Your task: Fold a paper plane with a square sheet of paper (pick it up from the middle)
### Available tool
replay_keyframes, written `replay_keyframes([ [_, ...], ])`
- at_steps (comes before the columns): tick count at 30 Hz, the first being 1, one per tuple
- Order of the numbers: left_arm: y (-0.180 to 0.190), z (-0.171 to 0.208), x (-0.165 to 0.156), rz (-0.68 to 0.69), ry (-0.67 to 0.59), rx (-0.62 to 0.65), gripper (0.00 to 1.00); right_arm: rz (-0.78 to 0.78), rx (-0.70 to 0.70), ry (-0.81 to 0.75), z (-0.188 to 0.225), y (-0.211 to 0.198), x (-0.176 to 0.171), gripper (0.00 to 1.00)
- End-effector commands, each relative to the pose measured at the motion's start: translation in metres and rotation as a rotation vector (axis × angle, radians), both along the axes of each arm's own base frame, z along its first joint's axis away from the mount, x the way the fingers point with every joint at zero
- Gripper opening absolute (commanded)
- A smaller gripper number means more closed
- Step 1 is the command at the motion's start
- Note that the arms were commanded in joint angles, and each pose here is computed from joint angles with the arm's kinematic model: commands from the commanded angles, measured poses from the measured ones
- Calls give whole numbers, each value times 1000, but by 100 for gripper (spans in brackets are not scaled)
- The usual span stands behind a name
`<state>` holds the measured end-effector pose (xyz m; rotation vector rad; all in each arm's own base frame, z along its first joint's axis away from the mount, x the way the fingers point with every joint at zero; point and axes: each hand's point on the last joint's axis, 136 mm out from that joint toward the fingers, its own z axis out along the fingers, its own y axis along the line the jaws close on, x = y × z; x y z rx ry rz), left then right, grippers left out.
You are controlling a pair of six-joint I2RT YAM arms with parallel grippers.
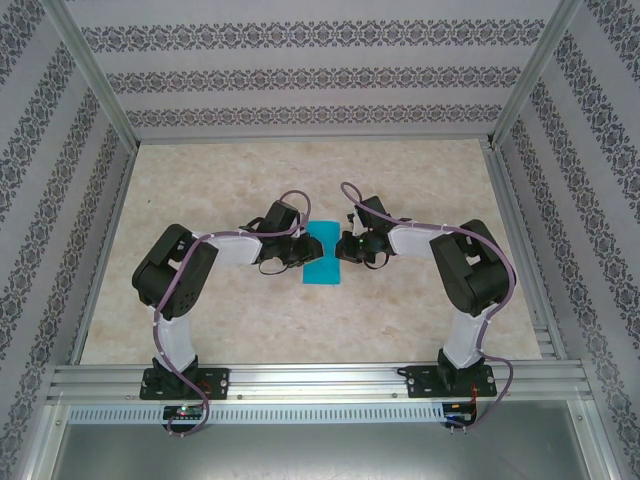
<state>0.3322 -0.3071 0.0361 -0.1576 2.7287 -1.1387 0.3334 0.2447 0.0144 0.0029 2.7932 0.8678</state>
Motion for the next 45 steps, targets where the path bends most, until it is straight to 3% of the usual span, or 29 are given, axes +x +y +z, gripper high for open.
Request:
replay_keyframes([
  [1, -11, 16, 3, -47, -61, -20, 23, 21, -6, -11, -3, 1, 4, 8],
  [21, 2, -26, -4, -28, 33, 124, 22, 23, 14, -22, 10, 4, 5, 10],
  [31, 16, -44, -16, -12, 73, 179, 20, 40, 49, -155, 71, -5, -6, 23],
  [39, 15, -48, -15, -12, 70, 181, 19, 144, 83, -74, 50, 23, -44, 7],
  [45, 14, -50, -16, -18, 80, 180, 17, 182, 95, -11, 35, 36, -49, 3],
])
